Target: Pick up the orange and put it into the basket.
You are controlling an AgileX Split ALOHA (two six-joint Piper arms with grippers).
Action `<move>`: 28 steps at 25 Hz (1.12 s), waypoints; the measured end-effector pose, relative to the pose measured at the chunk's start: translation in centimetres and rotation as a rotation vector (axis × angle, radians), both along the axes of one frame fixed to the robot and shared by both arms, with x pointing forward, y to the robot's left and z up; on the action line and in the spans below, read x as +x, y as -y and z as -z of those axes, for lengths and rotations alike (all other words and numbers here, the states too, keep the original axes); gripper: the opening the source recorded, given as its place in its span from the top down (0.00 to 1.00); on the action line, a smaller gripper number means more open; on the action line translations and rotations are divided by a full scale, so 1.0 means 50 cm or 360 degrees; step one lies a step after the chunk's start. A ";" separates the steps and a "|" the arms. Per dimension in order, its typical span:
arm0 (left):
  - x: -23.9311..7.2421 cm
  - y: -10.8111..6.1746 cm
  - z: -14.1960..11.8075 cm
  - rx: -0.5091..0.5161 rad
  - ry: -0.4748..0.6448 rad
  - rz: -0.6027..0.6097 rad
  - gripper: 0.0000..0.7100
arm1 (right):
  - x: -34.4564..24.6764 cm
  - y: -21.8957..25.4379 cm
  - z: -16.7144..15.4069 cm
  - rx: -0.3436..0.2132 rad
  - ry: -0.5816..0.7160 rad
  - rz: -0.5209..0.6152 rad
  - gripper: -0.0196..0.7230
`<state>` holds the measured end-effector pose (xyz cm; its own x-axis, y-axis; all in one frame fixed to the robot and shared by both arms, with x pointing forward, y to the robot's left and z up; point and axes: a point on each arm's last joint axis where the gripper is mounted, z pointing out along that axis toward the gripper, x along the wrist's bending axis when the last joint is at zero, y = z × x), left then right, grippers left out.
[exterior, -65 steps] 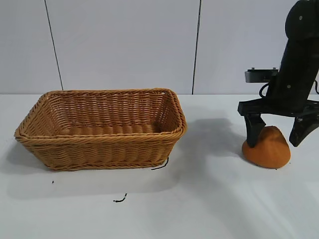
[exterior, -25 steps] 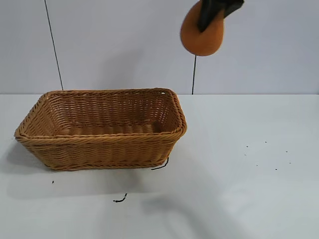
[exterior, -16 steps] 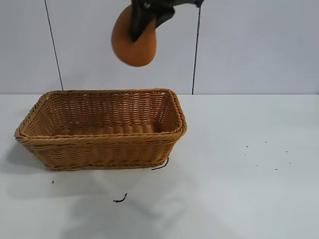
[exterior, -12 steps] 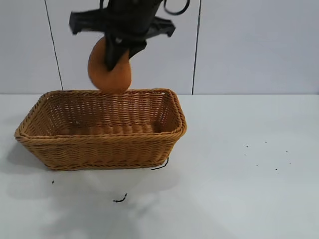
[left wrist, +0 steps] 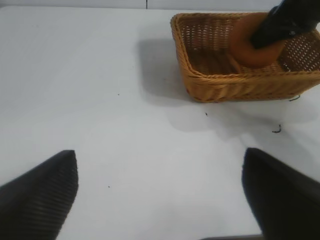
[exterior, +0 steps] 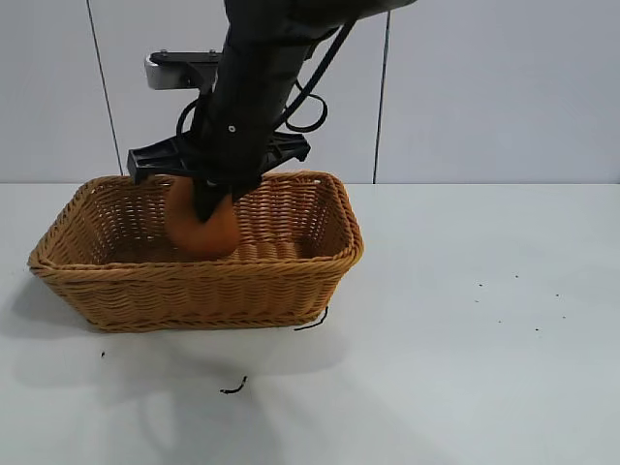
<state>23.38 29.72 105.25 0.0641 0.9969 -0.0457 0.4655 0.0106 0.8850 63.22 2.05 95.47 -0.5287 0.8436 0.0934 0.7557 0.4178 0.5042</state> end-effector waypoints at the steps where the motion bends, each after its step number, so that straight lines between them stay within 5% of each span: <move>1: 0.000 0.000 0.000 0.0000 -0.0002 0.0000 0.10 | 0.001 0.002 0.000 -0.0007 -0.0002 0.0002 0.69; 5: 0.000 0.000 0.000 0.0000 0.0000 0.0000 0.10 | 0.000 0.004 -0.002 -0.0027 -0.0018 -0.0001 0.19; 7: 0.000 0.000 0.000 0.0000 0.0000 0.0000 0.10 | -0.001 0.004 -0.012 -0.0048 -0.0045 -0.0002 0.10; 12: 0.000 0.000 0.000 0.0000 0.0000 0.0000 0.10 | 0.007 0.008 -0.093 -0.0087 -0.0054 -0.0001 0.05; 18: 0.000 0.000 0.000 0.0000 0.0000 0.0000 0.10 | 0.066 0.092 -0.213 -0.0022 0.0042 0.0165 0.04; 28: 0.000 0.000 0.000 0.0000 0.0000 0.0000 0.10 | 0.189 0.409 -0.221 -0.0141 0.0004 0.0706 0.04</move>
<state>23.37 29.72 105.25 0.0641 0.9969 -0.0457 0.4657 0.0106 0.8849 72.68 -18.39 106.54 -0.1144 0.9934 0.0096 0.8702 0.0956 0.4833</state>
